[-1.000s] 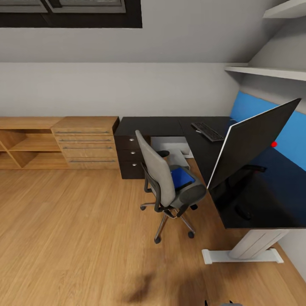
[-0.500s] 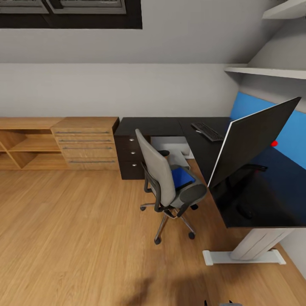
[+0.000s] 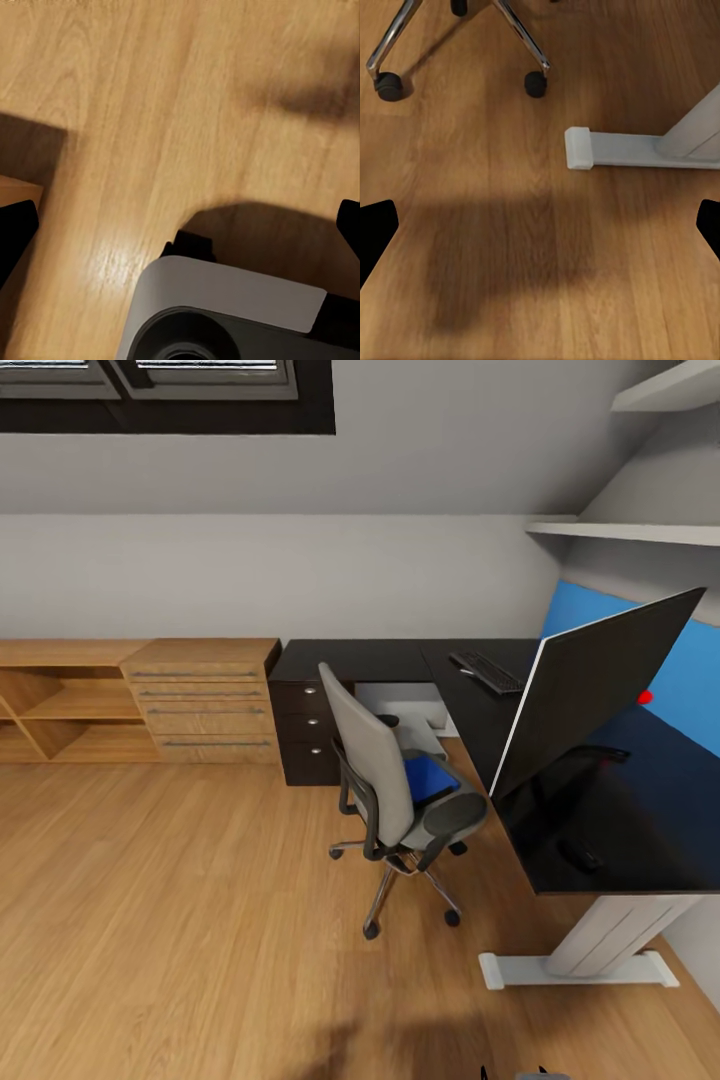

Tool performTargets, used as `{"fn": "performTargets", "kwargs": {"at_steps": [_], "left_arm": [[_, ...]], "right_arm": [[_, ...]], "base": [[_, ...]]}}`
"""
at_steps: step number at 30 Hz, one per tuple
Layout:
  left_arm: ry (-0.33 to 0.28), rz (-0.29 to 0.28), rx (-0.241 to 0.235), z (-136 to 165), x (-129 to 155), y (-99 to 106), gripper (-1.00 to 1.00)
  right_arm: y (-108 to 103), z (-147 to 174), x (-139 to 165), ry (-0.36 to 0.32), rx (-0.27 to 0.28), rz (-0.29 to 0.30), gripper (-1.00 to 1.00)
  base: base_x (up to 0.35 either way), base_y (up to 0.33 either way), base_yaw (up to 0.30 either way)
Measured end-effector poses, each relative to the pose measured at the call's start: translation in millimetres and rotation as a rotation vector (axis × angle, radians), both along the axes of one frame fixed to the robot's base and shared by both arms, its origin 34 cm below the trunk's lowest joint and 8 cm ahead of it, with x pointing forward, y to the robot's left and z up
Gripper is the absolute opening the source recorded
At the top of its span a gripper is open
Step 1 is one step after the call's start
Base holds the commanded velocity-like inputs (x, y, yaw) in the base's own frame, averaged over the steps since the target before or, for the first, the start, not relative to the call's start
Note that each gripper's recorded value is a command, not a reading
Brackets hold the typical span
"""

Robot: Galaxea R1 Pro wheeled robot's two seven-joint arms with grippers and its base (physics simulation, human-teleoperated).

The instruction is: In the bedroom, organize the workspace by keeping the computer under the desk, ensuring the monitor is on the desk, placing the keyboard on the desk next to the monitor, placing the mouse on the desk next to the keyboard, moving the folder from the swivel chair onto the desk next to the mouse, stacking the notebook on top of the folder with the pen on top of the notebook, and positioning the swivel chair next to the desk.

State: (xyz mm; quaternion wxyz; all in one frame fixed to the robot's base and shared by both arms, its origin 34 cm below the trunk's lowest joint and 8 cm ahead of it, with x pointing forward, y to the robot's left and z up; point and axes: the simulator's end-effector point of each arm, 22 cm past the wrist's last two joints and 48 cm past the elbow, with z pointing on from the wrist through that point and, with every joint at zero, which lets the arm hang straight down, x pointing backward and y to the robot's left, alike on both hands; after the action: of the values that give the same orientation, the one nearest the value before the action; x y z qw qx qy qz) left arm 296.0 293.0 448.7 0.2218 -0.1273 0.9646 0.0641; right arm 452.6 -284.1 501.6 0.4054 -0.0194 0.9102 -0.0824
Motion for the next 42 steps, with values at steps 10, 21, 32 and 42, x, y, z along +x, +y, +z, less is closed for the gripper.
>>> {"fn": "performTargets", "kwargs": {"at_steps": [10,21,32,42], "left_arm": [[-0.008,0.005,0.004,-17,1,1,1.00],[-0.036,0.008,0.008,-33,7,2,1.00],[-0.056,0.008,0.008,-50,12,2,1.00],[-0.074,0.008,0.009,-66,16,3,1.00]], "right_arm": [[0,-17,0,-0.002,0.000,0.002,1.00],[0,-32,3,-0.017,0.000,0.002,1.00],[0,-47,6,-0.034,0.000,0.002,1.00],[0,-61,9,-0.050,-0.001,0.002,1.00]], "base": [[0.000,0.000,0.000],[0.000,0.000,0.000],[0.000,0.000,0.000],[0.000,0.000,-0.037]]}}
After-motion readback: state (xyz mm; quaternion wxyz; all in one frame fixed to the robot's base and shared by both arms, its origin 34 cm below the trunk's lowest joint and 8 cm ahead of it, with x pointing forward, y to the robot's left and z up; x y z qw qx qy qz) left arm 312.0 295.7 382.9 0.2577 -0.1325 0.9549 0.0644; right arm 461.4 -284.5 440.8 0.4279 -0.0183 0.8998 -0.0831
